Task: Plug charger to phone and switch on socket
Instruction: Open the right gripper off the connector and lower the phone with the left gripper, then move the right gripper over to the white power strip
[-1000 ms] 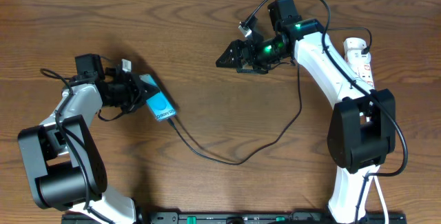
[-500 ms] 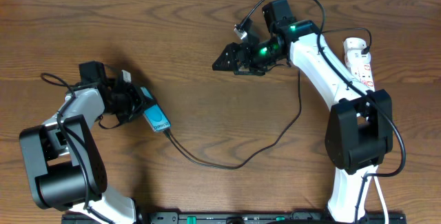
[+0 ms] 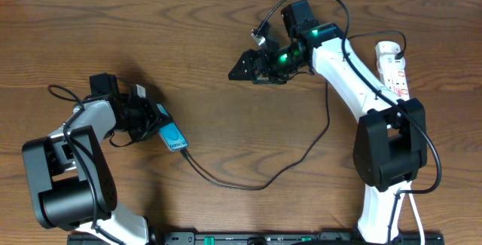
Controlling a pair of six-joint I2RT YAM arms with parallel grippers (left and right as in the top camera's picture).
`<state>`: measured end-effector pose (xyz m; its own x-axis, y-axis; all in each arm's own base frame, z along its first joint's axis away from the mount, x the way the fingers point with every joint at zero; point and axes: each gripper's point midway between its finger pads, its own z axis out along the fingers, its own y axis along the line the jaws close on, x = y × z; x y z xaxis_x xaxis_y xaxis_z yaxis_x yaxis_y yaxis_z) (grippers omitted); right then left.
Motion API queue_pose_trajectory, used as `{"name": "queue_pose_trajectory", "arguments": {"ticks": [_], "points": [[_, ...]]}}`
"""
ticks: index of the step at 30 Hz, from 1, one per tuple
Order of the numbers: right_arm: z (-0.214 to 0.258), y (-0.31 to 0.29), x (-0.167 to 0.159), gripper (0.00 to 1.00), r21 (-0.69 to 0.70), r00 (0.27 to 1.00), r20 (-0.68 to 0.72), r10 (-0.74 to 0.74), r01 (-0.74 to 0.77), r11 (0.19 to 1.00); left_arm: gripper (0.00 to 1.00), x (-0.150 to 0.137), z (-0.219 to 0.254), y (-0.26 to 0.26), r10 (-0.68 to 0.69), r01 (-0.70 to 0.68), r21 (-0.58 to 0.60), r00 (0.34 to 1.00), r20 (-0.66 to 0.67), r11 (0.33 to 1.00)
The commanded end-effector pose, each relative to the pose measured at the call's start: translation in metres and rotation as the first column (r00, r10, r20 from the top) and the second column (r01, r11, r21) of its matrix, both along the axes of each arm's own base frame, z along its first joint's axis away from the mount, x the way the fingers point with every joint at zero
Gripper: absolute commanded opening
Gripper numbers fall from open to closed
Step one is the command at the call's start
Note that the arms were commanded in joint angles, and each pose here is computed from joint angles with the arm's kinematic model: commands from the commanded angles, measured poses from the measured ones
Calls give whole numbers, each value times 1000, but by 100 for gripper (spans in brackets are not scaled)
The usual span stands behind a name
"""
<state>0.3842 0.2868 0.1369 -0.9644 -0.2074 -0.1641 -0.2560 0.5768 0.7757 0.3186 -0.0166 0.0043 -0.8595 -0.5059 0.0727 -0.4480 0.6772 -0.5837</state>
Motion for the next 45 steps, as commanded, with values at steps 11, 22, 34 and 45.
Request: {"name": "queue_pose_trajectory", "arguments": {"ticks": [11, 22, 34, 45], "points": [[3, 5, -1, 99, 6, 1000, 16, 19, -19, 1000, 27, -6, -4, 1, -9, 9, 11, 1000, -15, 1000], [3, 5, -1, 99, 5, 1000, 16, 20, -20, 1000, 29, -6, -4, 1, -9, 9, 11, 1000, -17, 1000], [3, 5, -1, 99, 7, 1000, 20, 20, -20, 1000, 29, -16, -10, 7, -3, 7, 51, 998, -66, 999], [3, 5, -1, 99, 7, 1000, 19, 20, -20, 1000, 34, -20, -12, 9, 3, 3, 70, 996, -92, 998]]}}
